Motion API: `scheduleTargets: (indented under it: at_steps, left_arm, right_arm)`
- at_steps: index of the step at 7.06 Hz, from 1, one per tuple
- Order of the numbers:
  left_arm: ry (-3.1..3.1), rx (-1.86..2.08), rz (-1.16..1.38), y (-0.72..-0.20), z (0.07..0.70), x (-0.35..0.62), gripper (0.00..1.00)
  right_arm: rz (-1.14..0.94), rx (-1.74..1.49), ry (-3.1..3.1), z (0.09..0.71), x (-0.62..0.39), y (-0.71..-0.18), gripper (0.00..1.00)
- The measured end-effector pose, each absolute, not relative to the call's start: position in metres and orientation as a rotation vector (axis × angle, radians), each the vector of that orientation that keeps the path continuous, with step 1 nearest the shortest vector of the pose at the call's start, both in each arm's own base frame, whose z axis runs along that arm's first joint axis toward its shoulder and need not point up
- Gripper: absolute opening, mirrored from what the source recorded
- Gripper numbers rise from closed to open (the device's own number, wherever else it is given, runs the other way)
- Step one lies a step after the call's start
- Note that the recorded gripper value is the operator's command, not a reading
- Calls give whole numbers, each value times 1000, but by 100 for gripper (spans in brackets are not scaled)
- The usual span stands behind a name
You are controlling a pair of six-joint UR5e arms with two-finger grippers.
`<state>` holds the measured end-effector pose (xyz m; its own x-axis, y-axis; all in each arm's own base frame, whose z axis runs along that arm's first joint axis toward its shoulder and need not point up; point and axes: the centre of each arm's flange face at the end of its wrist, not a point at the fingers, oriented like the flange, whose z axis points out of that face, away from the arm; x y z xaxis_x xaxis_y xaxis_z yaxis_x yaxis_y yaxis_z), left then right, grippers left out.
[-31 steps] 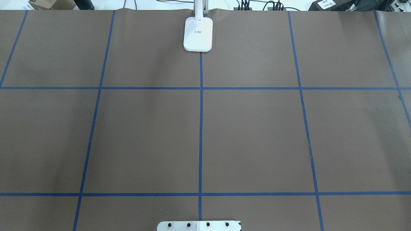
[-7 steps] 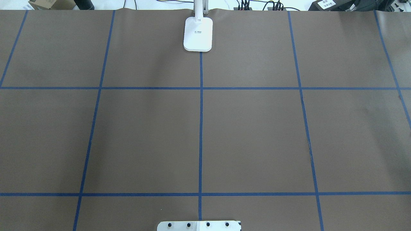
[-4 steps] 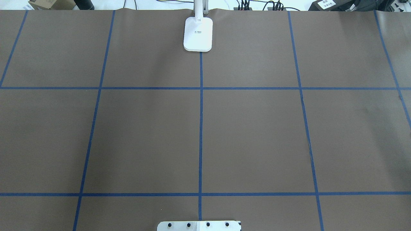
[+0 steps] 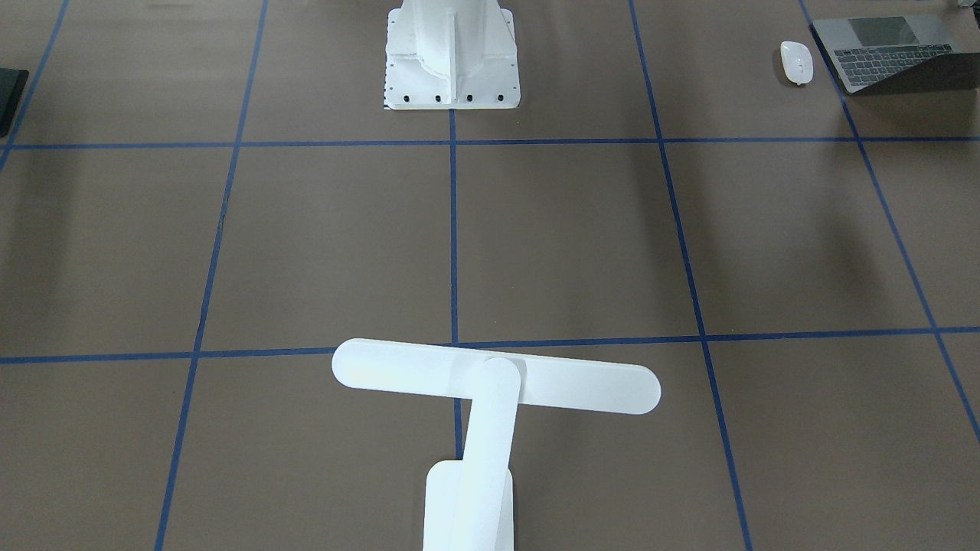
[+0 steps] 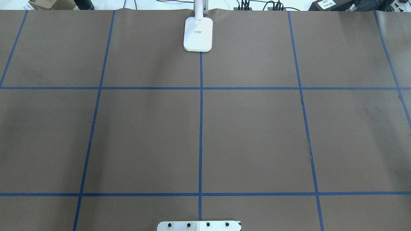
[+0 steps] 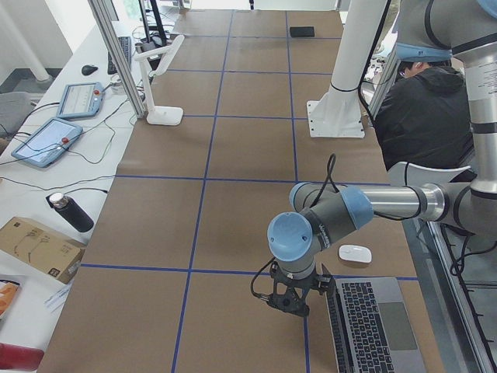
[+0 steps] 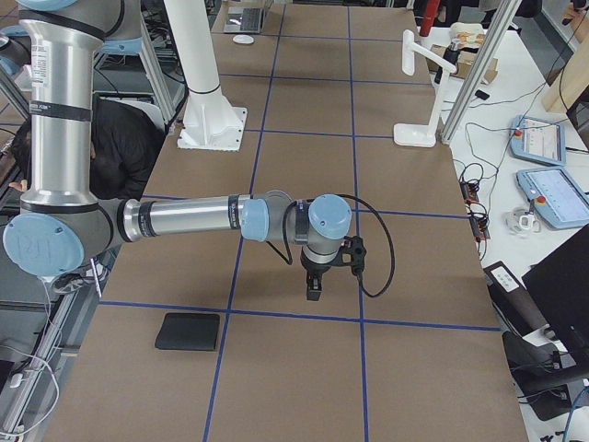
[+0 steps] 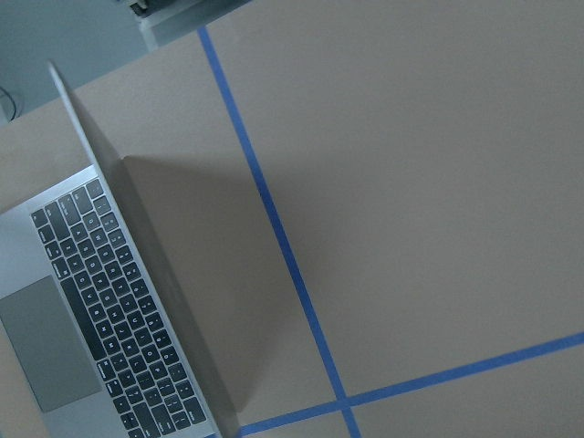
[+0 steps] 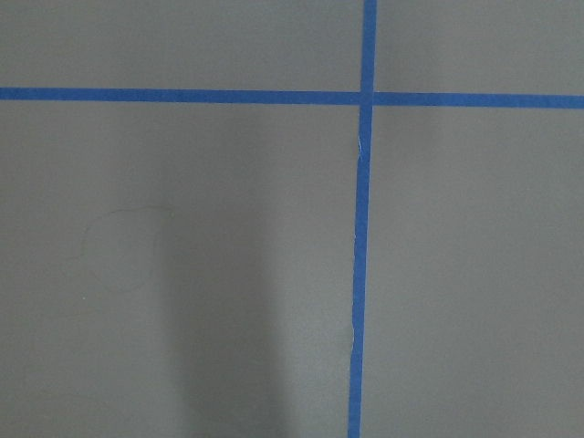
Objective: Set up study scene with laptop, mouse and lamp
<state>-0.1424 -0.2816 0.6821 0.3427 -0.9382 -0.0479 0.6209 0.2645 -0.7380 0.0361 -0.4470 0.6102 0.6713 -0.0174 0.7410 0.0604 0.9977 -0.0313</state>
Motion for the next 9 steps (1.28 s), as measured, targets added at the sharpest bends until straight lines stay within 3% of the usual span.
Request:
scheduleTargets:
  at_steps: [9]
  left_arm:
    - [481,-798,-1318,-223,772,-135,100]
  right_arm:
    - [-45,-55,-856,609,35,-447,100]
